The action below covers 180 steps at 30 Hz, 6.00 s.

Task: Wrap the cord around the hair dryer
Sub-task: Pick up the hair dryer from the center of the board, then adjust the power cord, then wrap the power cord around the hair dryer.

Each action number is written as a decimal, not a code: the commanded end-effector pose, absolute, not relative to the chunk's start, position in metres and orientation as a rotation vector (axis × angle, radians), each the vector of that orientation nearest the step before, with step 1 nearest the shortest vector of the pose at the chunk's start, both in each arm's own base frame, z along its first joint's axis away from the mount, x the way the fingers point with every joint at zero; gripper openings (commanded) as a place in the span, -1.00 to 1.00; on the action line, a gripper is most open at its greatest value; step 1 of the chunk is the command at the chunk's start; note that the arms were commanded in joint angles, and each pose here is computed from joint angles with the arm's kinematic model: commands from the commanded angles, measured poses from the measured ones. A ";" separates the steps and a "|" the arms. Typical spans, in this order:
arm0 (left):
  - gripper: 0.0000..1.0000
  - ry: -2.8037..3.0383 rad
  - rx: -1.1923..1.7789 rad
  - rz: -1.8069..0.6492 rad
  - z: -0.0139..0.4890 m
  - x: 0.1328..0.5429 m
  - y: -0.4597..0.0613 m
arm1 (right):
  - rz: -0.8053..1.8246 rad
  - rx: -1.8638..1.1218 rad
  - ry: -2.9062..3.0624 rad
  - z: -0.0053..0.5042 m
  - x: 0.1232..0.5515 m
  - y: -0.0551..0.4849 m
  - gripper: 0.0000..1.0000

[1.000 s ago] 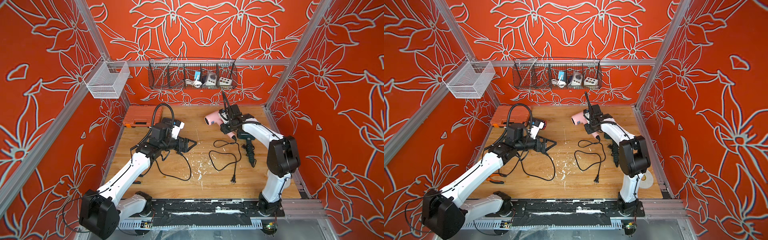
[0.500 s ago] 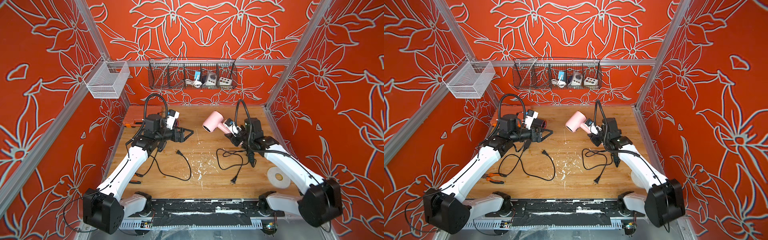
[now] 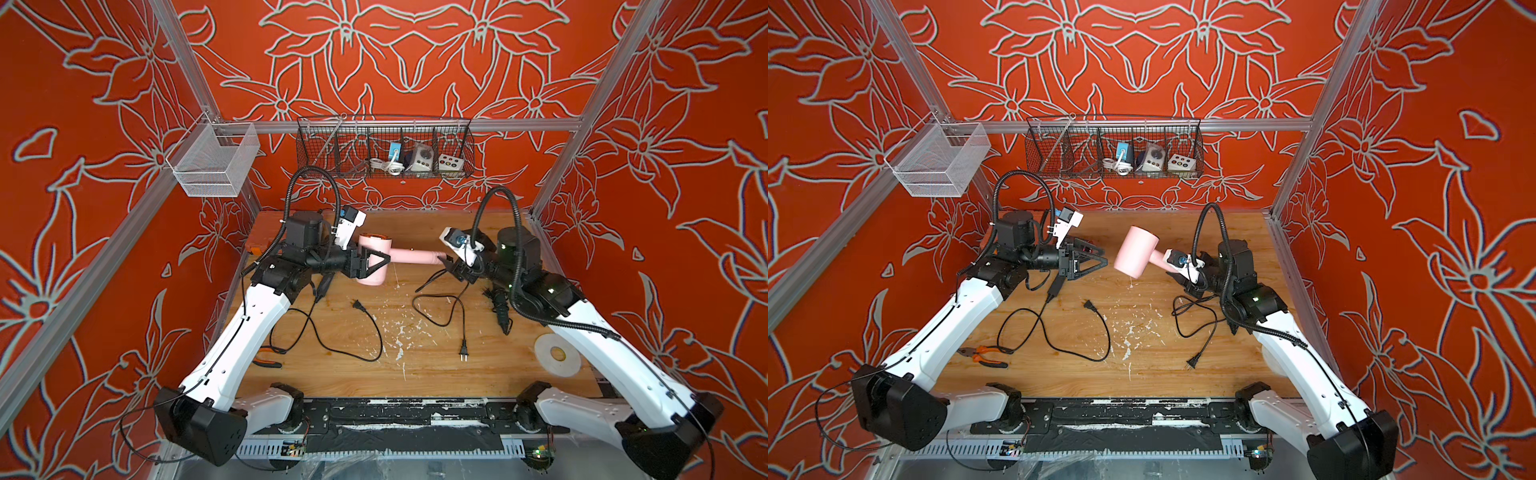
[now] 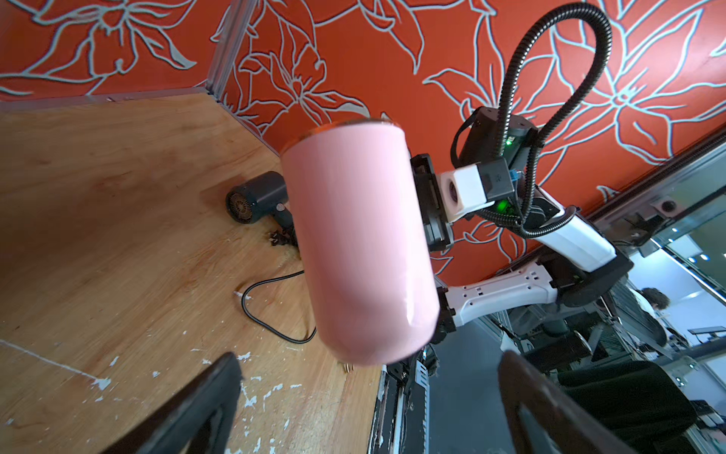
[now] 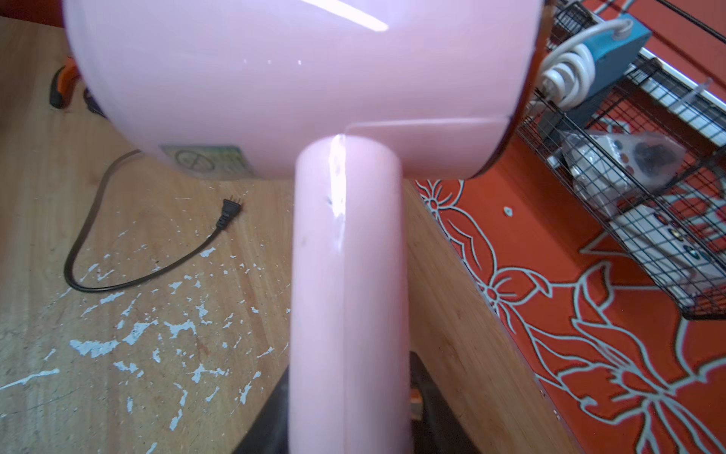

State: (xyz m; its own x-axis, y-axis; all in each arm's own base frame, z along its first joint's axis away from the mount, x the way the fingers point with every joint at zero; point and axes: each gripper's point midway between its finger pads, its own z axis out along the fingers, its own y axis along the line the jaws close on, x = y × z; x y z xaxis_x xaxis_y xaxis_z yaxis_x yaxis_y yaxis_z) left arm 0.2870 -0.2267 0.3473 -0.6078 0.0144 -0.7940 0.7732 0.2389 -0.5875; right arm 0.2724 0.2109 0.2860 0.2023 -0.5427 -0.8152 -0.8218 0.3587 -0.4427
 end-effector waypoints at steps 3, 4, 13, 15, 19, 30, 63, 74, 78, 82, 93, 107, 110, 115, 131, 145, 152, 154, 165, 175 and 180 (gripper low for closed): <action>0.97 1.820 0.784 -1.470 0.354 0.281 -0.233 | 0.300 -1.414 1.284 0.316 0.251 0.234 -1.00; 0.95 1.831 0.788 -1.469 0.353 0.281 -0.234 | 0.295 -1.426 1.280 0.315 0.251 0.237 -1.00; 0.90 1.922 0.819 -1.471 0.337 0.271 -0.249 | 0.256 -1.515 1.243 0.314 0.246 0.257 -1.00; 0.88 1.936 0.813 -1.458 0.334 0.270 -0.251 | 0.250 -1.520 1.243 0.314 0.247 0.261 -1.00; 0.84 1.949 0.799 -1.420 0.331 0.268 -0.253 | 0.229 -1.501 1.256 0.316 0.254 0.264 -1.00; 0.62 2.012 0.764 -1.351 0.323 0.268 -0.253 | 0.177 -1.496 1.250 0.323 0.259 0.273 -1.00; -1.00 1.900 0.603 -1.052 0.376 0.287 -0.207 | 0.139 -0.958 1.638 0.349 0.303 0.200 0.54; -1.00 1.856 0.599 -0.993 0.396 0.284 -0.198 | 0.212 -0.604 1.972 0.259 0.304 0.140 0.52; -1.00 1.848 0.602 -0.996 0.400 0.281 -0.197 | 0.215 -0.498 2.021 0.238 0.306 0.121 0.48; -1.00 1.843 0.599 -1.003 0.402 0.281 -0.197 | 0.244 -0.477 2.074 0.212 0.312 0.117 0.45; -1.00 1.828 0.600 -1.006 0.408 0.279 -0.196 | 0.486 -0.405 2.127 0.164 0.338 0.147 0.38; -1.00 1.751 0.380 -0.835 0.435 0.300 -0.145 | 0.308 -0.352 2.056 0.215 0.380 0.127 -1.00; -1.00 1.743 0.293 -0.760 0.441 0.309 -0.124 | 0.160 -0.304 2.057 0.243 0.375 0.099 -1.00; -1.00 1.727 0.217 -0.677 0.455 0.323 -0.105 | -0.054 -0.134 2.041 0.286 0.360 0.037 -1.00; -1.00 1.674 0.038 -0.498 0.491 0.349 -0.052 | -0.289 0.290 2.059 0.307 0.330 -0.082 -1.00; -1.00 1.487 0.108 -0.599 0.564 0.347 -0.063 | 0.312 0.030 2.133 0.245 0.311 0.055 -1.00; -1.00 1.428 0.185 -0.685 0.585 0.335 -0.077 | 0.494 -0.035 2.276 0.176 0.280 0.092 -0.54; -1.00 1.417 0.202 -0.708 0.588 0.332 -0.081 | 0.522 -0.057 2.309 0.166 0.276 0.097 -0.14; -1.00 1.394 0.262 -0.817 0.596 0.317 -0.095 | 0.699 -0.396 2.202 0.187 0.301 0.147 0.64; -1.00 1.419 0.274 -0.877 0.587 0.317 -0.102 | 0.818 -0.849 2.033 0.185 0.276 0.214 0.69; -1.00 1.415 0.274 -0.883 0.588 0.317 -0.102 | 0.694 -0.993 2.071 0.145 0.282 0.236 0.71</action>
